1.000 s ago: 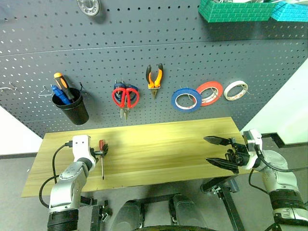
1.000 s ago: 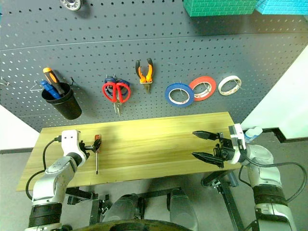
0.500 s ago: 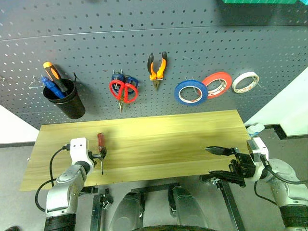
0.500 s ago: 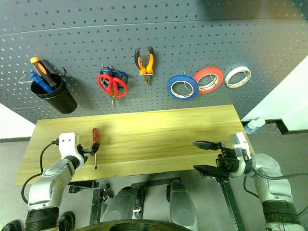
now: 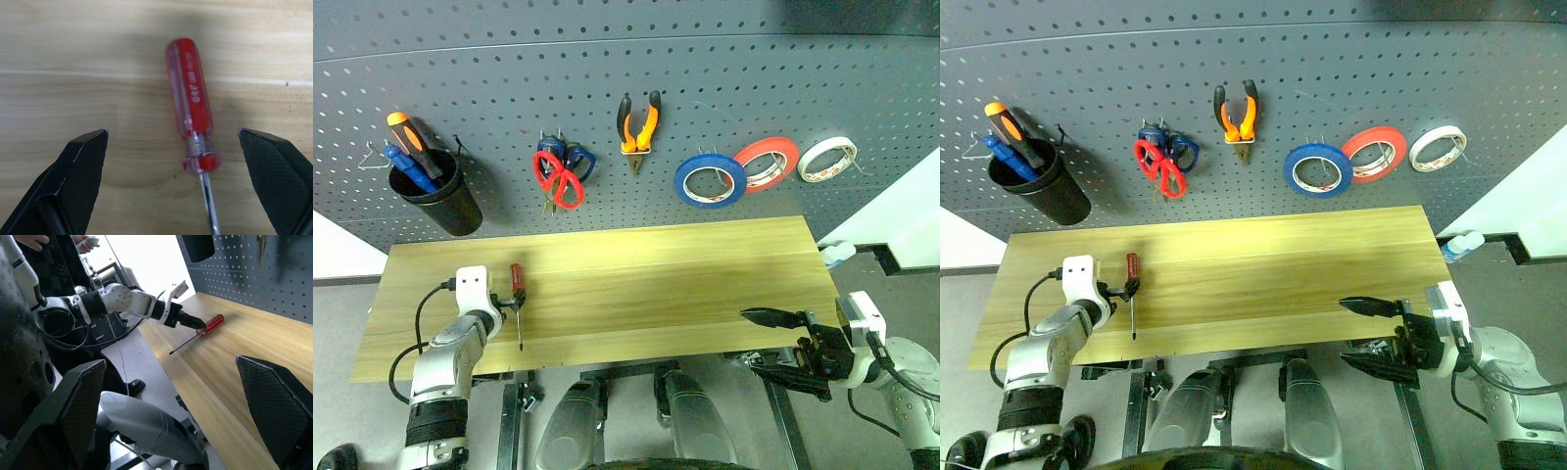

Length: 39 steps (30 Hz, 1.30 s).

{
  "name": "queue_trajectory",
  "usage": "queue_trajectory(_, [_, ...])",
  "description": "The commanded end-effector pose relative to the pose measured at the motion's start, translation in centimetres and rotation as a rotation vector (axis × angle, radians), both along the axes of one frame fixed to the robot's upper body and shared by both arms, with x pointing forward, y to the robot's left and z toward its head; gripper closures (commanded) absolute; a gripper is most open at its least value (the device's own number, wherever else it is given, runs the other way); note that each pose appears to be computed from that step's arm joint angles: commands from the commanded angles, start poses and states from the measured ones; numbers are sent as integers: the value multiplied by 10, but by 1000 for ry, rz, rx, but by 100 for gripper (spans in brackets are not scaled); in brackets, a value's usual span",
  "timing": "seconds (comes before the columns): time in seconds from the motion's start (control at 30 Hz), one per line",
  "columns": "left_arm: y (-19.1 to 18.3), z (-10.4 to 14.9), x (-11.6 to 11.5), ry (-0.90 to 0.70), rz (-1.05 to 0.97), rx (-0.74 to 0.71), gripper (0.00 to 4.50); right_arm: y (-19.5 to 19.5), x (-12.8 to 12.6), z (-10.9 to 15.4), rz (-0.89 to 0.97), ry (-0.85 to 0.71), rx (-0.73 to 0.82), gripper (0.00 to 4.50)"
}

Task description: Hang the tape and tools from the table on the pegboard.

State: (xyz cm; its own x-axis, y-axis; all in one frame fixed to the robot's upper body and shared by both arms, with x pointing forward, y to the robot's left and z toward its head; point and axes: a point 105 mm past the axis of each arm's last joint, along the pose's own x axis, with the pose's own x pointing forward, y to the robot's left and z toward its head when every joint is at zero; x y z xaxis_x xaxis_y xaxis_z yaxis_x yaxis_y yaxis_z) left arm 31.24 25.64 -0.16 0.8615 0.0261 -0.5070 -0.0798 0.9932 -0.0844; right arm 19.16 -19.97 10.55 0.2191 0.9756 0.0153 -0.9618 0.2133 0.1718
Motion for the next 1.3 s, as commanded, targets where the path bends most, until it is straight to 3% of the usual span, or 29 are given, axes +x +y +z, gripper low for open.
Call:
queue_trajectory(0.03, [4, 2, 5, -10, 4, 25, 4, 0, -2, 9, -3, -32, 2, 0])
queue_trajectory(0.13, [5, -3, 5, 19, 14, 37, 4, 0, -2, 9, -13, -31, 1, 0])
queue_trajectory(0.23, [13, -7, 3, 49, 38, 79, 61, 0, -2, 11, -19, -34, 2, 0])
queue_trajectory(0.53, [6, -20, -2, 121, 18, 69, 368, 1, -1, 11, -17, -42, -5, 0])
queue_trajectory(1.0, [-5, -20, -1, 113, -28, 87, 370, 1, 11, 9, -32, -65, -3, 0])
queue_trajectory(1.3, [-17, 1, -5, -27, -111, 197, 370, 1, 24, 8, -35, -81, 61, 0])
